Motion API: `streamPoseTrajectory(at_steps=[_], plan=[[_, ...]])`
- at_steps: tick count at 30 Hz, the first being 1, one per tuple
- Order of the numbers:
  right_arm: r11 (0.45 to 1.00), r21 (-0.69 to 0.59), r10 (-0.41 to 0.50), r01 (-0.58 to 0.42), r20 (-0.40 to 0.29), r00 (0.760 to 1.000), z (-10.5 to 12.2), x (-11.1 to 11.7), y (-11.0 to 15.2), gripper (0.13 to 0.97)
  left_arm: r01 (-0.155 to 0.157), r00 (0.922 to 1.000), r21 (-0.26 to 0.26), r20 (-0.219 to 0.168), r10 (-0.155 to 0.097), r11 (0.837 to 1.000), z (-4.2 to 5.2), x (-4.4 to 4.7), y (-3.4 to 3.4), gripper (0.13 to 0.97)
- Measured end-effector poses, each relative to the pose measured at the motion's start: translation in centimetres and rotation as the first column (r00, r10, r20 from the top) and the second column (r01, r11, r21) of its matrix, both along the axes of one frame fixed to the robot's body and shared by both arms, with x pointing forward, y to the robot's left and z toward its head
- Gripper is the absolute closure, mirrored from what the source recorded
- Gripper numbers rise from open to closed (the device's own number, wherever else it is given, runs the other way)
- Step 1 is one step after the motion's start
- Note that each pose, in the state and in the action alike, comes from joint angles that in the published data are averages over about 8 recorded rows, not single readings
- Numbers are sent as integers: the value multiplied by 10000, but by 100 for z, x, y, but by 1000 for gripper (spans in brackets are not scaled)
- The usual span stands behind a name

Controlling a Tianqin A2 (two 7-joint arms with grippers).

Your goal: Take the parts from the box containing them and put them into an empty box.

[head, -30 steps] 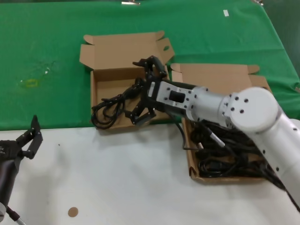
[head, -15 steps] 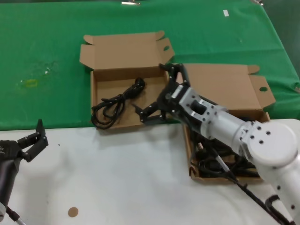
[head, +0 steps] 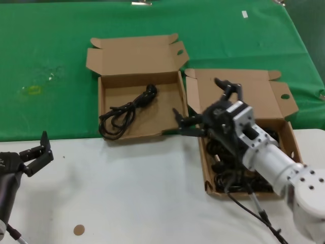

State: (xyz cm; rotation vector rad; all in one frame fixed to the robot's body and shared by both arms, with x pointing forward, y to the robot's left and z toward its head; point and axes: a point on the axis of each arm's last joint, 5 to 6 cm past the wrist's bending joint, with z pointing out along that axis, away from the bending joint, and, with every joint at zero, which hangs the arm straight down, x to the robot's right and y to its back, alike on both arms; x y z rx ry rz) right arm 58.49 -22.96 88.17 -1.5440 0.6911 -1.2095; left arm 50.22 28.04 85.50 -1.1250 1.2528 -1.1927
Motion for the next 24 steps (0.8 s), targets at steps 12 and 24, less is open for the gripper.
streamPoseTrajectory(at_steps=[12,24], plan=[[9656,1747,-1864,1926,-517,9811,-182,-447,-299,130,0,10000,-1,0,0,10000,0,0,0,132],[9287,2405,-2701,2825,-836,9592,-243,-668,-441,130,0,10000,-1,0,0,10000,0,0,0,132]])
